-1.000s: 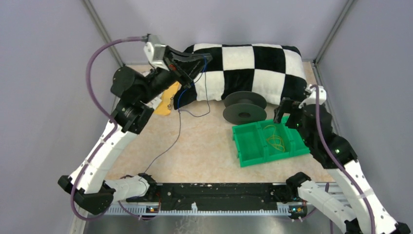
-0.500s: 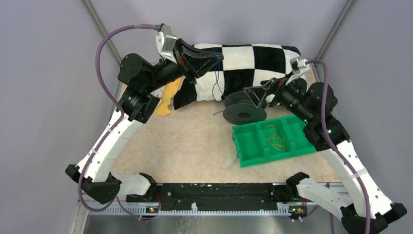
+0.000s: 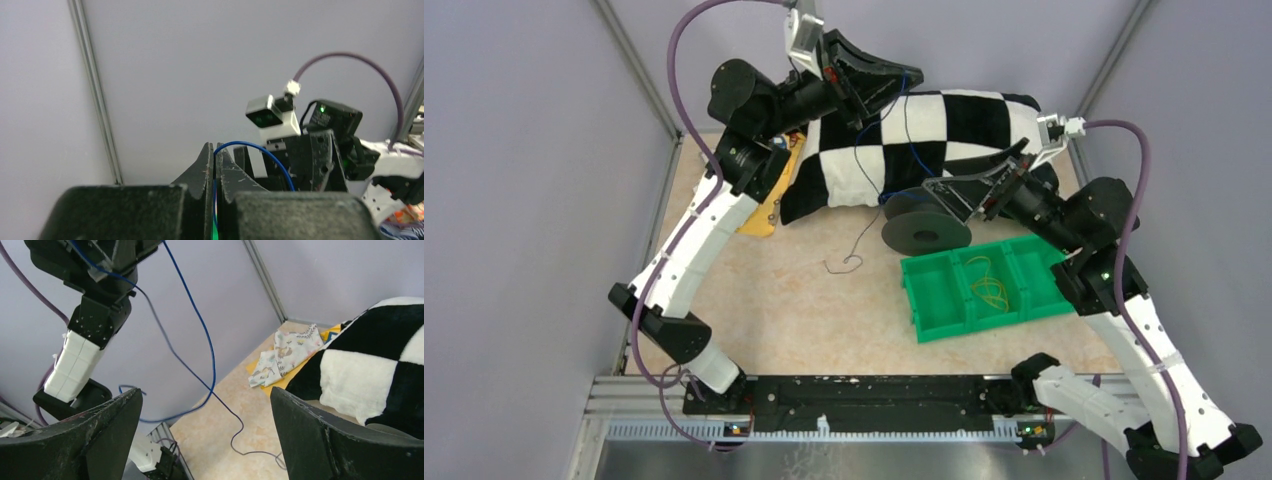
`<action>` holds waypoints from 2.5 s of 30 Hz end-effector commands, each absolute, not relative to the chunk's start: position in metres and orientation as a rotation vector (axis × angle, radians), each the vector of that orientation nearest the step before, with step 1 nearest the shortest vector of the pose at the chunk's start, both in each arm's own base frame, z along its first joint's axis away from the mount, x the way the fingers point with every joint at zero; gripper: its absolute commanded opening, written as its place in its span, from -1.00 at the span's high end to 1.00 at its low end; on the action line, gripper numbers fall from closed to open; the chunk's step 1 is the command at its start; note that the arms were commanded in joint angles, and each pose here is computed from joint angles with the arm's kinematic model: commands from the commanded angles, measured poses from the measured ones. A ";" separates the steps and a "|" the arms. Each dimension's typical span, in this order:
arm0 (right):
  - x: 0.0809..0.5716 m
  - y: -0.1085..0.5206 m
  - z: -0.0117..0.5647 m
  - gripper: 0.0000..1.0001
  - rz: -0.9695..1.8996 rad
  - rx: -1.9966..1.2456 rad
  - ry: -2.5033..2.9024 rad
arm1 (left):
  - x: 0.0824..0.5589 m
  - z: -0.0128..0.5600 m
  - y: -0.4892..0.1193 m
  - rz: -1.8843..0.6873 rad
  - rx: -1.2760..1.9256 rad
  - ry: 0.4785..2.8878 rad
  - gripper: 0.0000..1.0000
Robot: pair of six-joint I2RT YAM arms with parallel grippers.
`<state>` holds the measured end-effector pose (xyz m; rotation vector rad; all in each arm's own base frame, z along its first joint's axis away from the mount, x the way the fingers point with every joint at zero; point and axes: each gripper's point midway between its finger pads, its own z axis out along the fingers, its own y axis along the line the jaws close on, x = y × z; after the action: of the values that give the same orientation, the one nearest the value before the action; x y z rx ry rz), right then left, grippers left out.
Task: Wrap the cables
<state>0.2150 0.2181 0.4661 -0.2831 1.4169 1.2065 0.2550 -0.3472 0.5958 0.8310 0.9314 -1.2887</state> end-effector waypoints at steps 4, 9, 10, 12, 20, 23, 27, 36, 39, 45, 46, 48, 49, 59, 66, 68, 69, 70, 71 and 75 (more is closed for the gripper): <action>0.207 0.184 0.475 -0.97 0.955 -0.305 1.425 | 0.236 0.656 -0.338 -1.300 0.810 0.768 1.00; 0.216 0.163 0.437 -0.97 0.775 -0.295 1.522 | 0.226 0.676 -0.329 -1.308 0.783 0.702 1.00; 0.216 0.165 0.426 -0.97 0.773 -0.313 1.539 | 0.224 0.678 -0.329 -1.318 0.779 0.693 1.00; 0.216 0.176 0.400 -0.97 0.810 -0.368 1.564 | 0.221 0.681 -0.328 -1.334 0.780 0.679 1.00; 0.208 0.224 0.353 -0.97 1.086 -0.522 1.551 | 0.223 0.684 -0.330 -1.348 0.761 0.672 1.00; 0.204 0.239 0.350 -0.97 1.137 -0.567 1.526 | 0.224 0.687 -0.330 -1.343 0.754 0.669 1.00; 0.215 0.253 0.338 -0.97 1.154 -0.551 1.555 | 0.222 0.689 -0.330 -1.350 0.756 0.662 1.00; 0.223 0.277 0.330 -0.97 1.216 -0.568 1.554 | 0.220 0.692 -0.326 -1.329 0.751 0.658 1.00; 0.223 0.282 0.330 -0.97 1.236 -0.567 1.545 | 0.221 0.691 -0.327 -1.330 0.751 0.659 1.00; 0.227 0.294 0.326 -0.95 1.268 -0.562 1.566 | 0.222 0.690 -0.327 -1.332 0.748 0.663 1.00; 0.228 0.297 0.325 -0.88 1.275 -0.565 1.573 | 0.223 0.690 -0.328 -1.332 0.747 0.664 1.00; 0.231 0.299 0.323 -0.40 1.276 -0.560 1.588 | 0.223 0.690 -0.327 -1.332 0.744 0.664 1.00; 0.233 0.298 0.321 -0.02 1.261 -0.543 1.605 | 0.223 0.691 -0.327 -1.330 0.742 0.663 1.00; 0.259 0.173 0.326 1.00 0.610 -0.115 1.709 | 0.243 0.654 -0.341 -1.329 0.749 0.789 1.00; 0.235 0.087 0.356 1.00 0.294 0.036 1.663 | 0.284 0.561 -0.380 -1.448 0.728 1.021 1.00; 0.233 0.085 0.352 1.00 0.266 0.017 1.696 | 0.296 0.533 -0.393 -1.480 0.724 1.086 1.00; 0.231 0.087 0.349 1.00 0.271 -0.005 1.711 | 0.302 0.520 -0.400 -1.494 0.727 1.120 1.00; 0.229 0.091 0.348 1.00 0.290 -0.033 1.722 | 0.307 0.505 -0.409 -1.516 0.733 1.160 1.00; 0.226 0.096 0.346 1.00 0.312 -0.060 1.736 | 0.314 0.486 -0.421 -1.541 0.741 1.207 1.00; 0.212 0.119 0.337 1.00 0.438 -0.180 1.778 | 0.314 0.438 -0.458 -1.634 0.800 1.307 1.00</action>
<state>0.2265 0.1028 0.3518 -0.0427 1.7017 0.3775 0.3286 -0.4276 0.4637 0.7255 1.2833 -1.5235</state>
